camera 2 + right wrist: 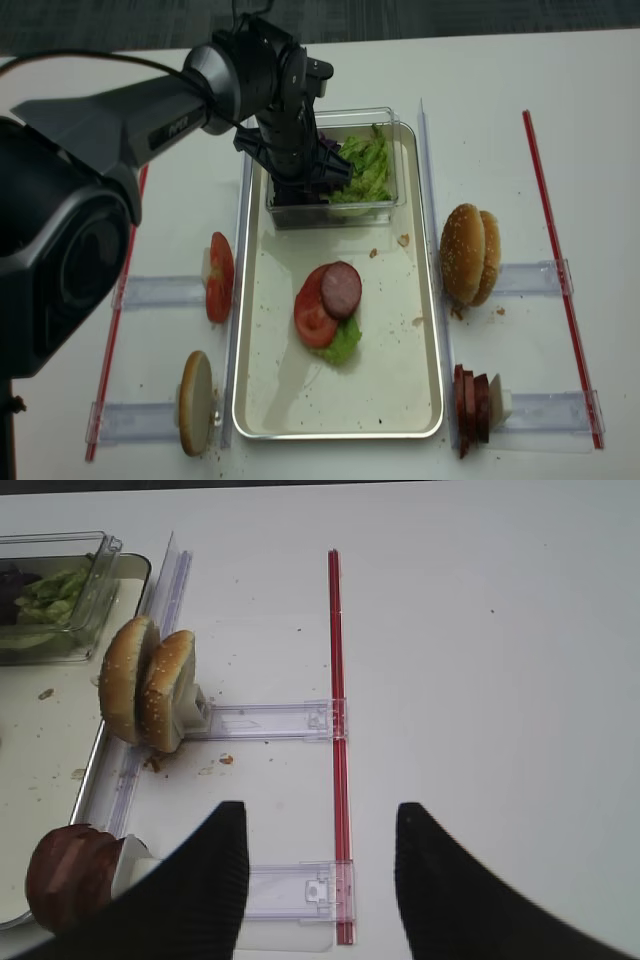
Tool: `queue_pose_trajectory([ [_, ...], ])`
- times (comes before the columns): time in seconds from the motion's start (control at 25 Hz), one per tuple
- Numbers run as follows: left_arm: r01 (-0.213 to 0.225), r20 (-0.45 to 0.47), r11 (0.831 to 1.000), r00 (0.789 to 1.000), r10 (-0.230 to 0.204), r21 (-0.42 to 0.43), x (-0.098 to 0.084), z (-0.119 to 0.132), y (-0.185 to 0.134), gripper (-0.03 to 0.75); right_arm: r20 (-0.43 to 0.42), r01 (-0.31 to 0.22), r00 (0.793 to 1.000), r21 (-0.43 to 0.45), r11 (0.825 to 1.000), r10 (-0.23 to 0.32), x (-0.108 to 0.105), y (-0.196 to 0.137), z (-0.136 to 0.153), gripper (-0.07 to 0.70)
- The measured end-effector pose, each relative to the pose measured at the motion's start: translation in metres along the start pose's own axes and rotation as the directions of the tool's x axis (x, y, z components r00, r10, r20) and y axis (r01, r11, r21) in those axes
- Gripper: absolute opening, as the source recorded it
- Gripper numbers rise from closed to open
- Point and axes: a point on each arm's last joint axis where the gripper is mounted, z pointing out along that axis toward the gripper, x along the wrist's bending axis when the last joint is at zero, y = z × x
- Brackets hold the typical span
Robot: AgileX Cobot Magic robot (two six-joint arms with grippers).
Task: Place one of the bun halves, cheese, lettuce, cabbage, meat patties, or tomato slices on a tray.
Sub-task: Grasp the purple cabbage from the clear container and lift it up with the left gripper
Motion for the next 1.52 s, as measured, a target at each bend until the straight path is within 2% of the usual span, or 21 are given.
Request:
queue_pose_trajectory([
  [0.32,-0.005,-0.011,1.000,1.000,0.005,0.008,0.002,-0.009,-0.001,-0.005,0.001,0.000,1.000,0.000,1.000,0.000,0.000,0.000,0.000,0.375],
  [0.56,-0.007,-0.007,0.998,1.000,0.007,-0.055,0.003,-0.040,0.003,-0.006,0.001,0.000,1.000,0.000,1.000,0.000,0.000,0.000,0.000,0.375],
  [0.76,-0.006,-0.016,0.999,1.000,0.005,-0.044,0.005,-0.055,0.003,-0.006,0.001,0.000,1.000,0.000,1.000,0.000,0.000,0.000,0.000,0.375],
  [1.12,-0.001,-0.014,0.997,1.000,0.000,-0.072,0.008,-0.086,0.001,-0.006,0.001,0.000,1.000,0.000,1.000,0.000,0.000,0.000,0.000,0.375],
  [1.36,-0.012,-0.016,0.997,1.000,0.011,-0.075,0.004,-0.098,-0.002,-0.006,0.001,0.000,1.000,0.000,1.000,0.000,0.000,0.000,0.000,0.375],
  [1.52,-0.012,-0.027,0.999,1.000,0.011,-0.043,0.005,-0.099,-0.006,-0.006,0.001,0.000,1.000,0.000,1.000,0.000,0.000,0.000,0.000,0.375],
])
